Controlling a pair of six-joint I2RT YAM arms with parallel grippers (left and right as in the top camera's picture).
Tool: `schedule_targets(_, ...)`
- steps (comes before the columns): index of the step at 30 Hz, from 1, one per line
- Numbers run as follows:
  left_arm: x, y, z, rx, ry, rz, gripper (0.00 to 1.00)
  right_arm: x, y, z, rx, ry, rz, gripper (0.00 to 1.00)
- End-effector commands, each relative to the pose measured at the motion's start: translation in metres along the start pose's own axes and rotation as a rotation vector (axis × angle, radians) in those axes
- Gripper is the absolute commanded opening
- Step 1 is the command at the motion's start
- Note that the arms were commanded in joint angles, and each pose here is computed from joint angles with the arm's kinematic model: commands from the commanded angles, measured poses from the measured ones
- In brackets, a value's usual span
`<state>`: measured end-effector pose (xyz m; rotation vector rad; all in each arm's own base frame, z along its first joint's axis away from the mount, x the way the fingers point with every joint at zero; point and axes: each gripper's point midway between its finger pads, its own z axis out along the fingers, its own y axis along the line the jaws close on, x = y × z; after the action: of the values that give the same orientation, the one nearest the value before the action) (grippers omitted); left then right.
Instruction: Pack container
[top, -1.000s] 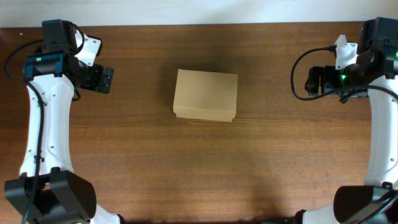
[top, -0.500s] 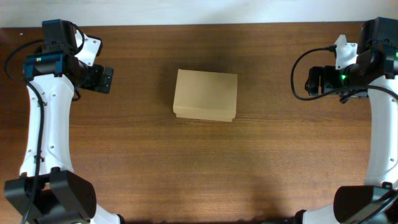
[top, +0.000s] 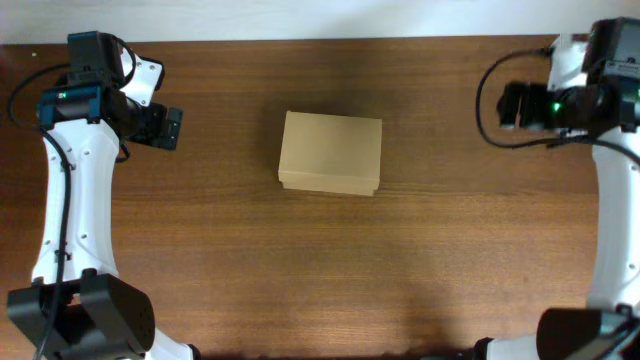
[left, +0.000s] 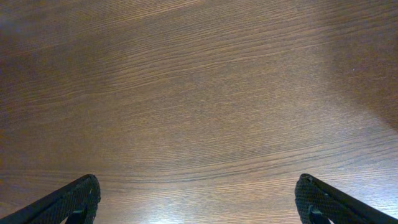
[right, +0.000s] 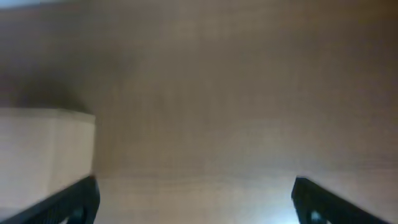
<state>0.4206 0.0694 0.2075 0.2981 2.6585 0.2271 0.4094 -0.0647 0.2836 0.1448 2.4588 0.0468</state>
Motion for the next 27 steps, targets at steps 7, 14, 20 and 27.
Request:
schedule_targets(7, 0.001, 0.002, -0.006, -0.014, -0.008, 0.001, 1.0, -0.026, 0.016, -0.07, -0.064, -0.451, 0.089, 0.99)
schedule_targets(14, 0.001, 0.002, -0.006, -0.014, -0.008, 0.001, 0.99, 0.029, 0.022, -0.088, -0.087, -0.622, 0.116, 0.99)
schedule_targets(20, 0.001, 0.002, -0.006, -0.014, -0.009, 0.001, 1.0, 0.085, 0.029, -0.087, -0.102, -0.652, 0.102, 0.99)
schedule_targets(27, 0.001, 0.002, -0.006, -0.014, -0.008, 0.001, 1.0, 0.129, 0.04, -0.089, -0.142, -0.769, 0.064, 0.99)
